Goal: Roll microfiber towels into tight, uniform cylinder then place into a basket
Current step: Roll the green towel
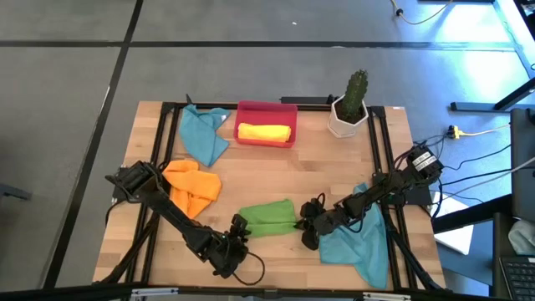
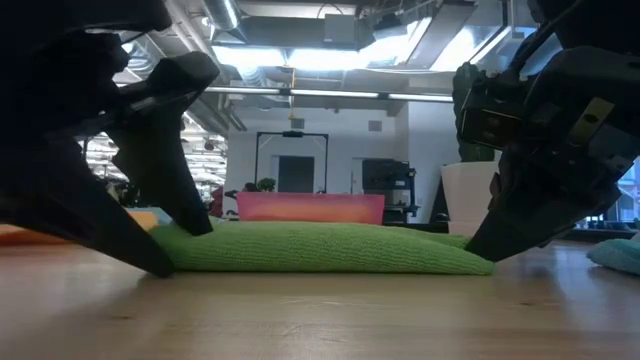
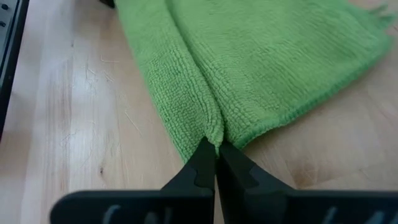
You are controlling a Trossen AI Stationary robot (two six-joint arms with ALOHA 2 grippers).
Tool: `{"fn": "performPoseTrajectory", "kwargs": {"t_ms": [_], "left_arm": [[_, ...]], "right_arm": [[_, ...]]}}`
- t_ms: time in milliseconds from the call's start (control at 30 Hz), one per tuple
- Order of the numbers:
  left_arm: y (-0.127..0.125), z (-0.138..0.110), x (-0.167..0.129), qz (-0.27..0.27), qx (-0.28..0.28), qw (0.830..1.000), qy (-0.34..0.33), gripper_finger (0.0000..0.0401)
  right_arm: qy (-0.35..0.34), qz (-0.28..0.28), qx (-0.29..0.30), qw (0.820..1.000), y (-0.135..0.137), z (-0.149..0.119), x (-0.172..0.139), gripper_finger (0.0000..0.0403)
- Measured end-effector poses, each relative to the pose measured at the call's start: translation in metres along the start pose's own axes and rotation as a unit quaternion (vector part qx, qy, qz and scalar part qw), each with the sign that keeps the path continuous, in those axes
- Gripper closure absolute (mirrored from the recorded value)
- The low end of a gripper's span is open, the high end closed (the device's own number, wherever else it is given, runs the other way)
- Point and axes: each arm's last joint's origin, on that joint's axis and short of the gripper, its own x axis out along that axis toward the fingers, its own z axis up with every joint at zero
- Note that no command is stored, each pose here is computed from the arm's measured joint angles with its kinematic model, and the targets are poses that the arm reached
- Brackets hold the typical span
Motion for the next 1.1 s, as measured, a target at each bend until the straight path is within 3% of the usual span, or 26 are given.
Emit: {"fn": "performPoseTrajectory", "kwargs": {"t_ms": [200,400,500,667,800,1100], "left_arm": [[0.000,-0.001,0.002,0.003,-0.007,1.000,0.006,0.0288],[0.007,-0.003,0.008,0.007,-0.029,0.999,0.017,0.0356],[0.012,-0.003,0.012,0.011,-0.046,0.999,0.023,0.0391],[0.016,-0.003,0.016,0.002,-0.055,0.998,0.027,0.0398],[0.016,-0.003,0.016,-0.007,-0.065,0.998,0.025,0.0399],[0.015,-0.002,0.014,-0.026,-0.101,0.994,0.024,0.0401]], "right_arm": [[0.000,0.001,-0.002,1.000,0.000,0.000,0.000,0.0397],[0.000,0.001,-0.008,1.000,0.000,0.000,0.000,0.0384],[-0.002,0.002,-0.035,0.999,0.000,0.000,0.000,0.0381],[-0.005,0.002,-0.110,0.994,0.003,0.000,-0.004,0.0363],[-0.013,0.012,-0.154,0.988,0.008,0.004,-0.015,0.0325],[-0.072,0.035,-0.258,0.963,0.033,0.012,-0.040,0.0192]]}}
